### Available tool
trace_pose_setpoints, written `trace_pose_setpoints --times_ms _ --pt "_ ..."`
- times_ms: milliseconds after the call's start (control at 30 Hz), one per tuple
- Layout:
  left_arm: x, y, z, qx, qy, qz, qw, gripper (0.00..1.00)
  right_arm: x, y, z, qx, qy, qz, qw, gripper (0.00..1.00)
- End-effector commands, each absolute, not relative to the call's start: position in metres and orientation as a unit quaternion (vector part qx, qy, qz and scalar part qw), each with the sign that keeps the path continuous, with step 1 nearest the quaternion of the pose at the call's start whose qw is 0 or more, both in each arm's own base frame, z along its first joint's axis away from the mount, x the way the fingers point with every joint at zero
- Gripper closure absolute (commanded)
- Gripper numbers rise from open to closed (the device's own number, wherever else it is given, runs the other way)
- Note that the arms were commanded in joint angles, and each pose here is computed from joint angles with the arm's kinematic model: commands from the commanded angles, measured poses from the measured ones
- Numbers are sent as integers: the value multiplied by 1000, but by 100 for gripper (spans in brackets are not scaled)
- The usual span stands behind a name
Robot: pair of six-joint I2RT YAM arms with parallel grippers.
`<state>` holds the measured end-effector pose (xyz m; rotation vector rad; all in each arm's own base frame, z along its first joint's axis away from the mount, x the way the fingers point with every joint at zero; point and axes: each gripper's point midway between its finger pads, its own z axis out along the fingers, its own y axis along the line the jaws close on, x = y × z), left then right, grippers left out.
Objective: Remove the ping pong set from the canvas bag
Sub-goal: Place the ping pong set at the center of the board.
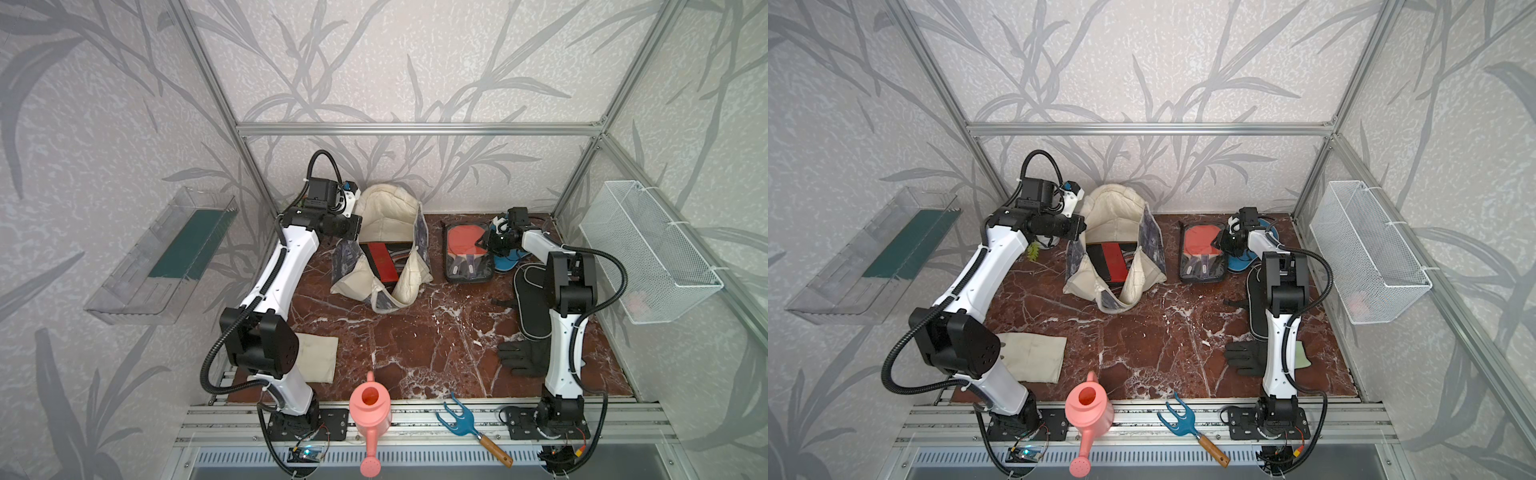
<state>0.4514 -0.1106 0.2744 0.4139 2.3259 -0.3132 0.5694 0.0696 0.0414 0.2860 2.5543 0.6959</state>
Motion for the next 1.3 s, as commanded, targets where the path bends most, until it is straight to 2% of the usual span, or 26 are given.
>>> trace_pose_setpoints --times_ms 0,467,833,1000,1033,1067,1100,1267 --pt "450 -128 318 186 871 -149 430 100 561 61 19 109 947 223 204 49" --pt "452 -130 317 189 872 -147 427 100 575 100 22 90 946 236 205 49" --pt "452 -134 317 195 870 -154 426 100 573 77 53 96 949 191 231 47" --pt "451 -137 318 199 868 -159 426 100 566 66 88 77 947 175 259 26" --pt "451 -137 318 200 868 -160 426 100 563 67 95 68 946 176 263 18" --pt "450 -137 318 201 868 -161 426 100 558 69 105 57 945 180 268 3" --pt "450 -138 318 202 867 -162 426 100 553 73 117 45 943 185 274 1" --pt "447 -141 329 220 855 -164 441 100 508 112 171 -39 931 205 301 1"
